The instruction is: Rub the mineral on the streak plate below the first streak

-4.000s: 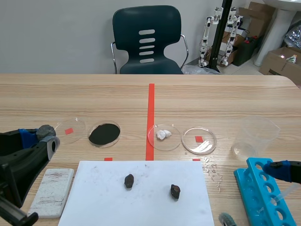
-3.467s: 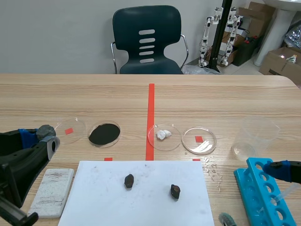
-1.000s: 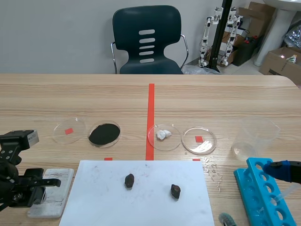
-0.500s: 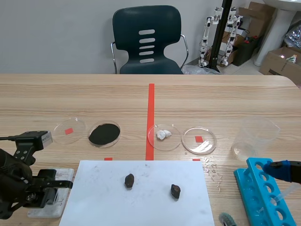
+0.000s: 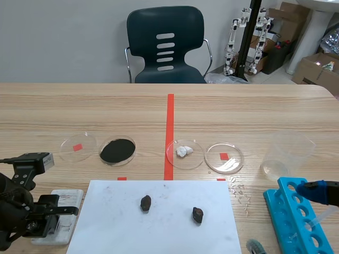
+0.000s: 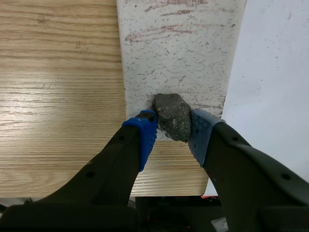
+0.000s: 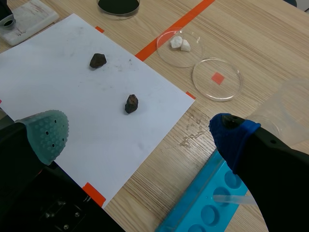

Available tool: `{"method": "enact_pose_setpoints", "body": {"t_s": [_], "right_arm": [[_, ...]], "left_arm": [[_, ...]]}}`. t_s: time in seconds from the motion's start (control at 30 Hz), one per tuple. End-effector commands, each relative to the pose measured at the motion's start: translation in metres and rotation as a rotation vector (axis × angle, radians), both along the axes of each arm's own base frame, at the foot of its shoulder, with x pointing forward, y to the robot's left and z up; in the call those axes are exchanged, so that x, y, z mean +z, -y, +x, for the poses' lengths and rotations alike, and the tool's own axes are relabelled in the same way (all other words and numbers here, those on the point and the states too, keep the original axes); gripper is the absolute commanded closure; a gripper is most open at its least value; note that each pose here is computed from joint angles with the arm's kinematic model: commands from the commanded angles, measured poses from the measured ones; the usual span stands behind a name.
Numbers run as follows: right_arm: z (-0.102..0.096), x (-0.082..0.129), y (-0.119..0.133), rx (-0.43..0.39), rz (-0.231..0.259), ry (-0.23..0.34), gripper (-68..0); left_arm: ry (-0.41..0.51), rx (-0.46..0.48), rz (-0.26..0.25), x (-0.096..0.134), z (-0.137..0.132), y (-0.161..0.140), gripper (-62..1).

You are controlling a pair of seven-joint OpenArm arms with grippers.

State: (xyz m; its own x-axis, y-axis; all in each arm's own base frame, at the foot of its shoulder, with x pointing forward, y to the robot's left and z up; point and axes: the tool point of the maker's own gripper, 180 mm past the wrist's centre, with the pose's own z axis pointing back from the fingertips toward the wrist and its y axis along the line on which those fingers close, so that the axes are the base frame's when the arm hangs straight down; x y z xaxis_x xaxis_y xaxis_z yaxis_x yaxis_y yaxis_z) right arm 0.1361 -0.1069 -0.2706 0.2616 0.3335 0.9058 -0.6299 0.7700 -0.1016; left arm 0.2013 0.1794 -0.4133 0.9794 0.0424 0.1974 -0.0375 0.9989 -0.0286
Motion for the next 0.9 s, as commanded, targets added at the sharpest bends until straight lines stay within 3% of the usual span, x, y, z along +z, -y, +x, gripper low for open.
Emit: {"method": "enact_pose_setpoints", "body": {"t_s": [0.0, 0.37, 0.6, 0.77, 0.87], "right_arm": [[0.005, 0.009, -0.002, 0.004, 0.020, 0.031, -61.0], [0.005, 0.009, -0.002, 0.004, 0.020, 0.031, -61.0], [0.005, 0.009, -0.002, 0.004, 0.020, 0.031, -61.0], [0.005, 0.009, -0.002, 0.004, 0.020, 0.031, -61.0], [0.005, 0.009, -0.002, 0.004, 0.020, 0.031, -61.0]], "left_arm": [[0.004, 0.011, 0.008, -0.002, 0.001, -0.005, -12.6], [0.007, 0.014, -0.009, -0.003, 0.002, 0.000, -12.6], [0.001, -0.036, -0.161, -0.001, 0.000, 0.028, -12.6], [0.001, -0.036, -0.156, -0.001, 0.000, 0.027, -12.6], [0.004, -0.026, -0.097, -0.002, 0.000, 0.016, -12.6]]}}
